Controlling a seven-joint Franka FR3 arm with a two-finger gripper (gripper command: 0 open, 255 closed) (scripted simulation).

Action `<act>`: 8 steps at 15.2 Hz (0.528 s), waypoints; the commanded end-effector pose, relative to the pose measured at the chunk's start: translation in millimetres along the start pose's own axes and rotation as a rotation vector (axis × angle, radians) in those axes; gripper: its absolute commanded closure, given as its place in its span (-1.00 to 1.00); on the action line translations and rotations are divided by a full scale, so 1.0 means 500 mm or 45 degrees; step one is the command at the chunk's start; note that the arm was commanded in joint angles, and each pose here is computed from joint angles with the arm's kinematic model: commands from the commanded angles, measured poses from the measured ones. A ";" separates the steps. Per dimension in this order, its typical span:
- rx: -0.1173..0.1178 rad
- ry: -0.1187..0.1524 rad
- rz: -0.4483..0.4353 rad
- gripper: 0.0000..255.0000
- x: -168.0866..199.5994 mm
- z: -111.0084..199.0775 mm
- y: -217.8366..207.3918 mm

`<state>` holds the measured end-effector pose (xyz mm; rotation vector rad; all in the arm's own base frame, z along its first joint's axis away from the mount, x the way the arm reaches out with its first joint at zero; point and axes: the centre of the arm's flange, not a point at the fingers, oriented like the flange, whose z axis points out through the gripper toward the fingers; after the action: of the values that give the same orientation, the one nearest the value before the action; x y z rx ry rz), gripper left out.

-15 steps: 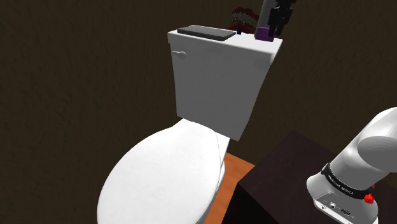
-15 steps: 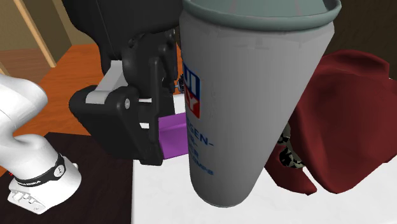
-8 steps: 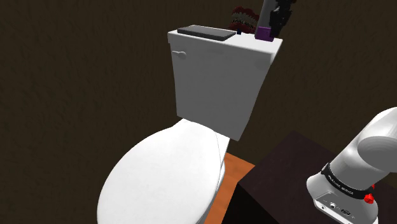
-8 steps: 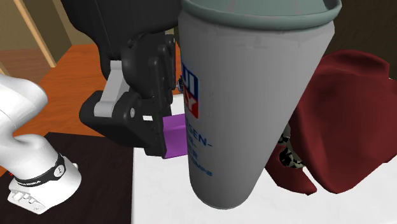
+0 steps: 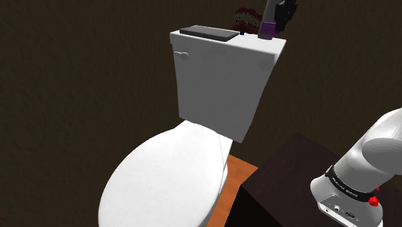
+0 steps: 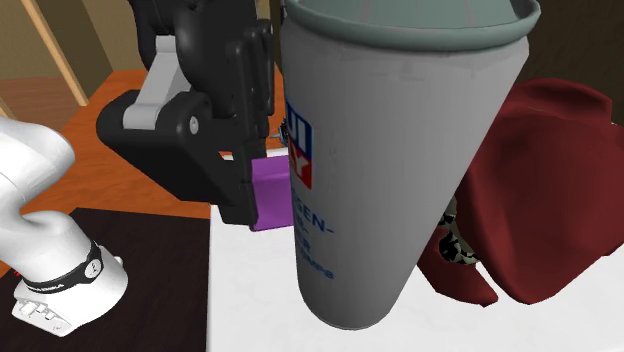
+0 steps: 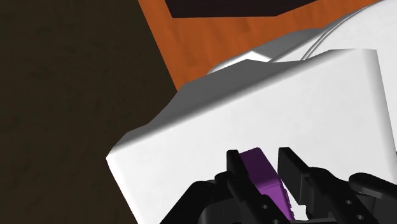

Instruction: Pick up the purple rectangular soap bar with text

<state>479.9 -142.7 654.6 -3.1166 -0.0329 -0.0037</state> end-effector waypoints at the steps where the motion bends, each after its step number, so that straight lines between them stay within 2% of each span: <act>1: 0.000 0.000 0.000 1.00 0.000 -0.024 -0.002; 8: 0.000 0.000 0.000 1.00 0.000 -0.098 -0.004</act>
<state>479.6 -141.9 699.0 -3.1163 -0.0329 -0.0027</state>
